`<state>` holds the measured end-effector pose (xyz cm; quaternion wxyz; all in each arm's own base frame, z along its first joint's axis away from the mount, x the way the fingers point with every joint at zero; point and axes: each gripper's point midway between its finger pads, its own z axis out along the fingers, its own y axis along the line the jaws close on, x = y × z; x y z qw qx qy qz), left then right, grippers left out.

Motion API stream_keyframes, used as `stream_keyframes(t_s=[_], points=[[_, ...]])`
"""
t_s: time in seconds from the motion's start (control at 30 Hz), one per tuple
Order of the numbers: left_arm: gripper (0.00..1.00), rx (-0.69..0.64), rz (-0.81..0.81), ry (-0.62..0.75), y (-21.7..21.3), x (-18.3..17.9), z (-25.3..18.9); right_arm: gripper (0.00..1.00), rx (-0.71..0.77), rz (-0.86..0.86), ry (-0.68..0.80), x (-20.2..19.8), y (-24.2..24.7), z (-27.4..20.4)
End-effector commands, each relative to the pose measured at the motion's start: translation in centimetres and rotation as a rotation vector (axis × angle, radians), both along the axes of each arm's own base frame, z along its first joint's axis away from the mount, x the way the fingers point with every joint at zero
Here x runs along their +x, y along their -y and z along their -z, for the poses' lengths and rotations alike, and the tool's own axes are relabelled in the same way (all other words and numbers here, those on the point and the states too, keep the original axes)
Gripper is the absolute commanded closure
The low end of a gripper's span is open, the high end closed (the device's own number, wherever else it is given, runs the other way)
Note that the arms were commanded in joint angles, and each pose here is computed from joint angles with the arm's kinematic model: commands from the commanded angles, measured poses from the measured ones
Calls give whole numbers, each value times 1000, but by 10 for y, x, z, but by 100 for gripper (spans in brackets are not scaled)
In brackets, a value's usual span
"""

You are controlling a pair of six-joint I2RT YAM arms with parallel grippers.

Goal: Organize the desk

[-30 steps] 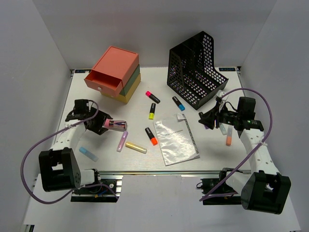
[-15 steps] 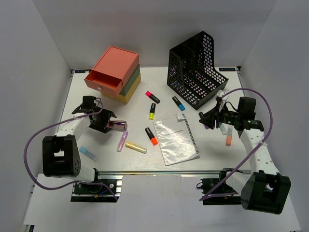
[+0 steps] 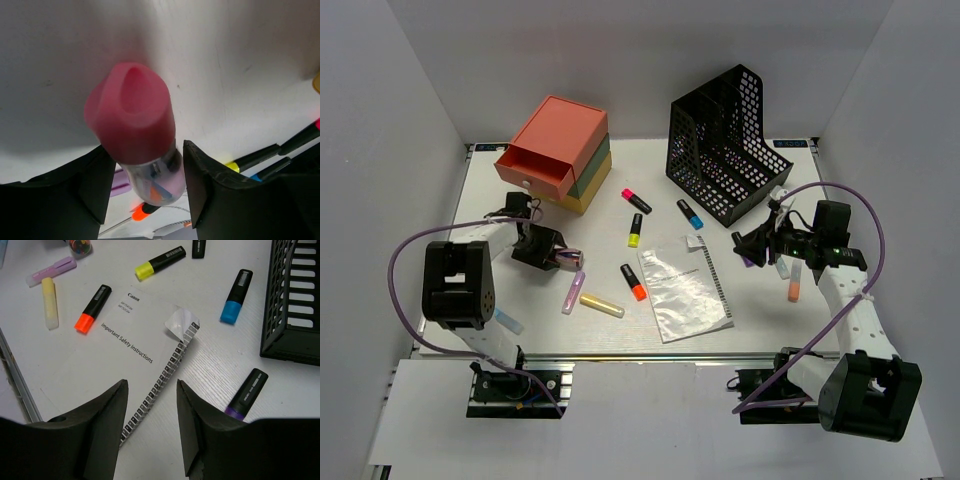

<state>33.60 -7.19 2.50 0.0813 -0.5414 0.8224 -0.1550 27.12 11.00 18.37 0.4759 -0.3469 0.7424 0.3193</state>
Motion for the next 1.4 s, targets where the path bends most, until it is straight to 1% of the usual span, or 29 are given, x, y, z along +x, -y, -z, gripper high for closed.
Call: stream_keyframes(t_s=[0.0, 0.17, 0.2, 0.27, 0.3, 0.37, 0.4, 0.5, 0.6, 0.73, 0.8, 0.83, 1.0, 1.03, 1.1, 1.13, 1.2, 1.23, 1.33, 1.37], points=[[37, 25, -9, 14, -3, 6, -5, 50, -4, 4, 16, 3, 2, 1], [44, 35, 1, -2, -1, 5, 1, 50, -4, 7, 13, 4, 4, 2], [50, 37, 3, -5, -2, 4, 2, 50, -4, 9, 15, 4, 4, 2], [58, 33, 5, -2, -1, 1, 3, 50, -2, 9, 16, 4, 4, 1], [68, 33, 5, -5, -1, -1, 5, 50, 0, 9, 15, 4, 4, 2], [78, 5, 20, 46, 4, 0, -6, 50, 2, 11, 14, 4, 5, 1], [87, -16, 21, 89, 5, 3, -19, 50, 3, 7, 12, 3, 4, 1], [100, -42, 32, 180, 6, 10, -43, 50, 5, 10, 14, 3, 6, 1], [100, -54, 46, 264, 8, 14, -76, 51, 9, 10, 12, 3, 6, 1], [100, -60, 44, 309, 7, 3, -106, 51, 9, 14, 15, 3, 7, 0], [100, -81, 54, 357, 11, -7, -129, 50, 9, 18, 10, 3, 8, 1], [100, -82, 54, 347, 11, -9, -128, 50, 10, 17, 11, 3, 8, 1], [100, -140, 62, 508, 20, -20, -187, 51, 13, 15, 14, 3, 8, 0], [100, -146, 66, 552, 21, -17, -203, 51, 16, 17, 10, 3, 8, 0], [100, -137, 57, 592, 19, -13, -223, 51, 17, 12, 9, 3, 7, 0], [100, -133, 68, 642, 21, -8, -246, 51, 17, 15, 7, 3, 8, 1], [100, -117, 59, 656, 18, 2, -257, 51, 15, 18, 8, 3, 8, 1], [100, -114, 46, 681, 15, 7, -270, 51, 15, 16, 8, 3, 8, 1], [100, -99, 10, 698, 10, 29, -278, 51, 16, 16, 4, 3, 8, 1], [100, -95, 9, 732, 9, 37, -292, 51, 15, 16, 8, 3, 8, 0]])
